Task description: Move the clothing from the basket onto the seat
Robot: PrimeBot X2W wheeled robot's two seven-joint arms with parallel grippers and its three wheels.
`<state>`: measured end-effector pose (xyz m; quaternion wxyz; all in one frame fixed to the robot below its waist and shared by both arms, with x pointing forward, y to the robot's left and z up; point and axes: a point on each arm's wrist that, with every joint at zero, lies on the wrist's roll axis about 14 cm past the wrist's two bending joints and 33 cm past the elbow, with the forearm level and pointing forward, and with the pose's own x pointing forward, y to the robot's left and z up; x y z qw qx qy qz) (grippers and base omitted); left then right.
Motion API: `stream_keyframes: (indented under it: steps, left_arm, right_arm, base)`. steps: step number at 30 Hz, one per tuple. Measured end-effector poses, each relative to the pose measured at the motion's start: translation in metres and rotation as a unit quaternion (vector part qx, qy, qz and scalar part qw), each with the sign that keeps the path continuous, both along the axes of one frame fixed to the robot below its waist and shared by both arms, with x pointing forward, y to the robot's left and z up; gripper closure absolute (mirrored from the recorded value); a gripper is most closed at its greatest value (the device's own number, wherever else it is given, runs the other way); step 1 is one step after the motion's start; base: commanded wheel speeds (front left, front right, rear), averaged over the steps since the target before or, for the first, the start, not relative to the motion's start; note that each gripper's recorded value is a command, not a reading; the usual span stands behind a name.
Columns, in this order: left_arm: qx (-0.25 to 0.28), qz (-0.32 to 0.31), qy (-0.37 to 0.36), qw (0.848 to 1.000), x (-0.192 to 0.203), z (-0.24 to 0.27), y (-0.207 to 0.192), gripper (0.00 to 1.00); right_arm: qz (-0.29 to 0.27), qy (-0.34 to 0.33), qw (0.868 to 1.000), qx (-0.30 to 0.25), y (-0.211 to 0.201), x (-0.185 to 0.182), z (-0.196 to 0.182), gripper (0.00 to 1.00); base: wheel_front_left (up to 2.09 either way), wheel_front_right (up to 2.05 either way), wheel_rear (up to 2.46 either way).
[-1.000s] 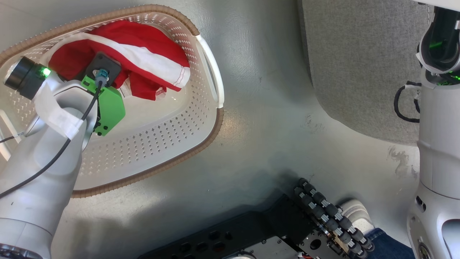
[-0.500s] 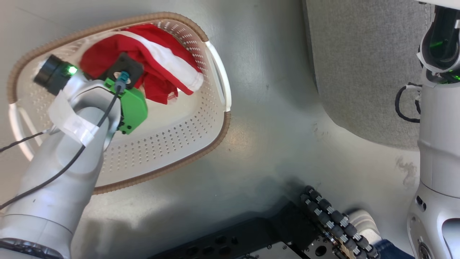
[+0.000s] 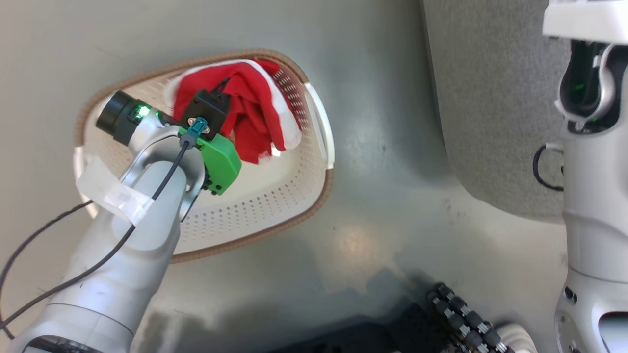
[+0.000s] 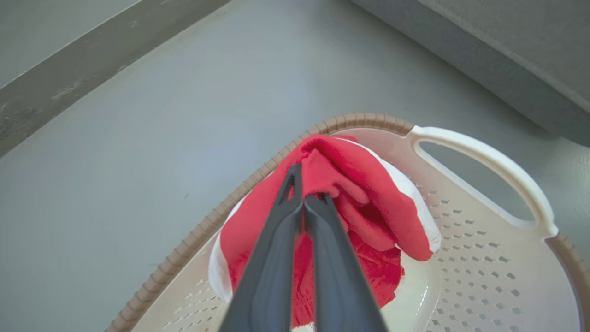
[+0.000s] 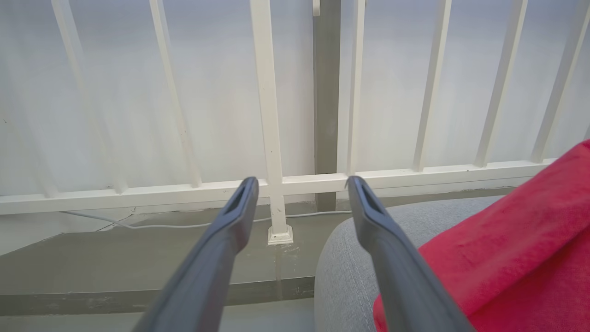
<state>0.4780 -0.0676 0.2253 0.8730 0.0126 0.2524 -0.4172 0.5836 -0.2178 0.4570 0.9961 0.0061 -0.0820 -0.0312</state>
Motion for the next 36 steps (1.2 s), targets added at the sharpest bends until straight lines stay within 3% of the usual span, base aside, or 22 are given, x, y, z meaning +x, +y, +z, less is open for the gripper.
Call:
stream_keyframes:
  steps: [18, 36]
  left_arm:
    - [-0.080, 0.088, -0.111, 0.987, 0.048, 0.140, 0.022, 1.00]
    - [-0.125, 0.131, -0.220, 0.959, 0.046, 0.280, 0.051, 1.00]
  right_arm:
    - [0.023, 0.015, 0.999, 0.028, 0.019, -0.037, 0.024, 0.00]
    - [0.063, 0.022, 0.997, 0.046, 0.049, -0.088, 0.052, 0.00]
  base:
    - [0.00, 0.00, 0.00]
    - [0.00, 0.00, 0.00]
